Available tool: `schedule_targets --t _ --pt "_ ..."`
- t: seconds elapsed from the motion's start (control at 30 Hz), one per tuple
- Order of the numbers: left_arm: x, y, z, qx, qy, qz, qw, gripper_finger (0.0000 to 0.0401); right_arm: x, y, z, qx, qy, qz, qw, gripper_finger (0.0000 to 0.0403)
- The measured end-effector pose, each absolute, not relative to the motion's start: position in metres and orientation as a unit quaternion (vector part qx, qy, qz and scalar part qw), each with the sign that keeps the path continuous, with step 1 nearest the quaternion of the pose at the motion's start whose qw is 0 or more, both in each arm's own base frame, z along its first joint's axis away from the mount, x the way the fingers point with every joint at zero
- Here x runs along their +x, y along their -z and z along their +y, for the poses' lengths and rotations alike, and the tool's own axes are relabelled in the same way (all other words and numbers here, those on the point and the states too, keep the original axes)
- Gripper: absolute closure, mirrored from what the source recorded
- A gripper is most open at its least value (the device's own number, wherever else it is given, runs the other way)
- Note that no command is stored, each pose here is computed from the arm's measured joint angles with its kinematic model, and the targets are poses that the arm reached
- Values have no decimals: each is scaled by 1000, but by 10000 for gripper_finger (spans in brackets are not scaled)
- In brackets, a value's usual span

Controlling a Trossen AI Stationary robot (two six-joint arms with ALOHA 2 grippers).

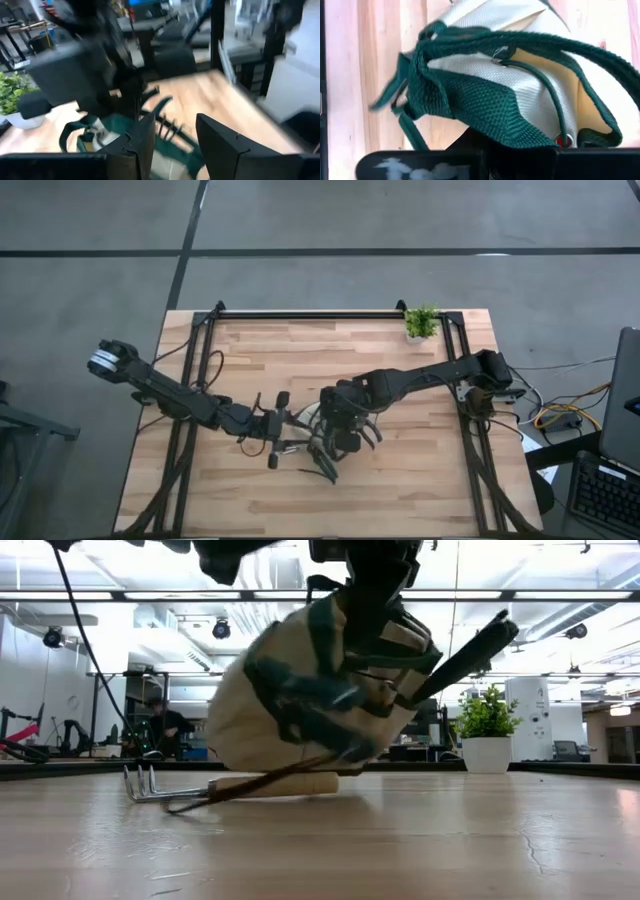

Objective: Pick & Place Garden tools in Gardening bag
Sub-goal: Adjust the gardening bag

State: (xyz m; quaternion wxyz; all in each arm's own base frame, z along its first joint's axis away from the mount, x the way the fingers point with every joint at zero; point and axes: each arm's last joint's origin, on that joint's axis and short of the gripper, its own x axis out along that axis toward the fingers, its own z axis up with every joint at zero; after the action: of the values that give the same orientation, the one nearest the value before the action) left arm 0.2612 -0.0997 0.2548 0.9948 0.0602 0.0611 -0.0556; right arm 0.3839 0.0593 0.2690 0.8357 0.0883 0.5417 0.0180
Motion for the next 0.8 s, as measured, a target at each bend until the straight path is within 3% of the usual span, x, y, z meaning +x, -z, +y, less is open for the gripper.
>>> schedule_targets --t 0.2,0.47,0.63,0.8 --pt "276 -229 -103 181 28 105 977 254 387 -270 59 91 -27 529 843 395" --pt "288 -223 -108 255 -74 130 955 254 387 -270 59 92 -28 531 842 395" --pt "282 -239 -112 213 -67 100 970 254 387 -270 59 93 -27 530 842 395" --pt "282 -253 -113 73 -71 73 992 254 388 -270 59 103 -12 525 844 395"
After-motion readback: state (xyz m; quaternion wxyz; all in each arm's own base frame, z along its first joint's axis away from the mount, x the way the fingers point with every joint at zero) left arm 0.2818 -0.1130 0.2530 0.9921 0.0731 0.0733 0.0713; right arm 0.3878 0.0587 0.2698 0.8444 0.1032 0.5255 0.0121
